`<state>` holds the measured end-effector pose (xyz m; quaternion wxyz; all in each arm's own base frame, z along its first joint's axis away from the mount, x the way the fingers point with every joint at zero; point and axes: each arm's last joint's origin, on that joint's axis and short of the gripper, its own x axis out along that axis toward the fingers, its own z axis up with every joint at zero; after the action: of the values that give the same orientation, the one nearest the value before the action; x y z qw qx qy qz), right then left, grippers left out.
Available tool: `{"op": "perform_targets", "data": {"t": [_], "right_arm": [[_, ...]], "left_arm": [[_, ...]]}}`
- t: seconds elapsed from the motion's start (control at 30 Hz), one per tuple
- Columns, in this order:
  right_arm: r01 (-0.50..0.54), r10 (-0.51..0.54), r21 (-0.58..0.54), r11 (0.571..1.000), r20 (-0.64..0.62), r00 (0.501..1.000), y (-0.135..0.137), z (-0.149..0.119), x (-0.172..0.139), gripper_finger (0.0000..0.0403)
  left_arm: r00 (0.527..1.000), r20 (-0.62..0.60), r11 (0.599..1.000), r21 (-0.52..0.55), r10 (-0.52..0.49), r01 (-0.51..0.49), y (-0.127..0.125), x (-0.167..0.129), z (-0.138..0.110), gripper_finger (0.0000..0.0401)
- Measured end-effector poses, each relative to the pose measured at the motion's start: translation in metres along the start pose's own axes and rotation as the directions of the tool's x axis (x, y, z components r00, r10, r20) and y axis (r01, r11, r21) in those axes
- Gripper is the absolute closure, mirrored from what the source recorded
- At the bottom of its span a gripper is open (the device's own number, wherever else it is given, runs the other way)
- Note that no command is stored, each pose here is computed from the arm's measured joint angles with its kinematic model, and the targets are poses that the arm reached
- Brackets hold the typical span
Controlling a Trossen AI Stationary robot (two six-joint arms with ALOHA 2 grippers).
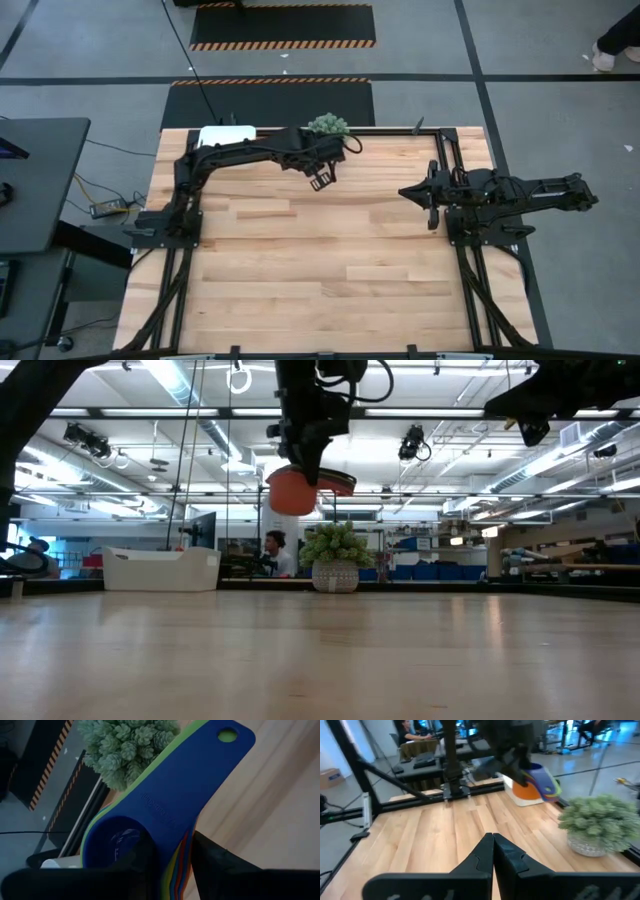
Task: Nest measuring cups in basket
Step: Put the nested measuring cups into the white bin
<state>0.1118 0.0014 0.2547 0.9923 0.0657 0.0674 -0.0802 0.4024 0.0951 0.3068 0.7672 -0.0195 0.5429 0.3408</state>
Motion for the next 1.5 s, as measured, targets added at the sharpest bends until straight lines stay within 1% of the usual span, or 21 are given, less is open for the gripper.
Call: {"op": "perform_targets", "data": {"t": [0.2, 0.33, 0.5, 0.73, 0.87, 1.03, 1.23, 1.4, 1.5], "right_arm": [[0.097, -0.097, 0.005, 0.995, 0.011, 0.995, -0.003, 0.000, 0.000, 0.0389], [0.132, -0.132, -0.004, 0.991, 0.008, 0.991, -0.004, -0.001, 0.000, 0.0389], [0.133, -0.133, -0.011, 0.991, 0.005, 0.991, -0.004, -0.001, 0.000, 0.0389], [0.132, -0.132, -0.011, 0.991, -0.005, 0.991, -0.004, -0.002, 0.000, 0.0389], [0.134, -0.134, -0.010, 0.991, -0.014, 0.991, -0.004, -0.003, 0.000, 0.0389], [0.134, -0.134, -0.012, 0.991, -0.017, 0.991, -0.004, -0.003, 0.000, 0.0389], [0.134, -0.134, -0.012, 0.991, -0.018, 0.991, -0.004, -0.003, 0.000, 0.0389], [0.133, -0.133, -0.017, 0.991, -0.018, 0.991, -0.004, -0.003, 0.000, 0.0389], [0.133, -0.133, -0.019, 0.991, -0.018, 0.991, -0.004, -0.003, 0.000, 0.0389]], "left_arm": [[1.000, -0.010, 1.000, 0.010, -0.001, 0.001, 0.010, -0.013, -0.004, 0.0300], [0.999, -0.046, 1.000, 0.020, 0.009, -0.008, 0.017, -0.016, -0.009, 0.0300], [0.999, -0.048, 1.000, 0.022, 0.022, -0.021, 0.025, -0.020, -0.010, 0.0300], [0.998, -0.042, 0.999, -0.019, 0.050, -0.051, 0.044, -0.026, -0.011, 0.0300], [0.999, -0.017, 0.998, -0.047, 0.049, -0.050, 0.053, -0.037, -0.013, 0.0300], [0.999, 0.020, 0.998, -0.044, 0.046, -0.045, 0.063, -0.054, -0.017, 0.0300], [0.998, 0.048, 0.997, -0.068, 0.032, -0.029, 0.075, -0.070, -0.022, 0.0300], [0.998, 0.060, 0.998, -0.053, -0.016, 0.019, 0.075, -0.072, -0.022, 0.0300], [0.997, 0.069, 0.998, -0.048, -0.023, 0.027, 0.071, -0.066, -0.023, 0.0300]]}}
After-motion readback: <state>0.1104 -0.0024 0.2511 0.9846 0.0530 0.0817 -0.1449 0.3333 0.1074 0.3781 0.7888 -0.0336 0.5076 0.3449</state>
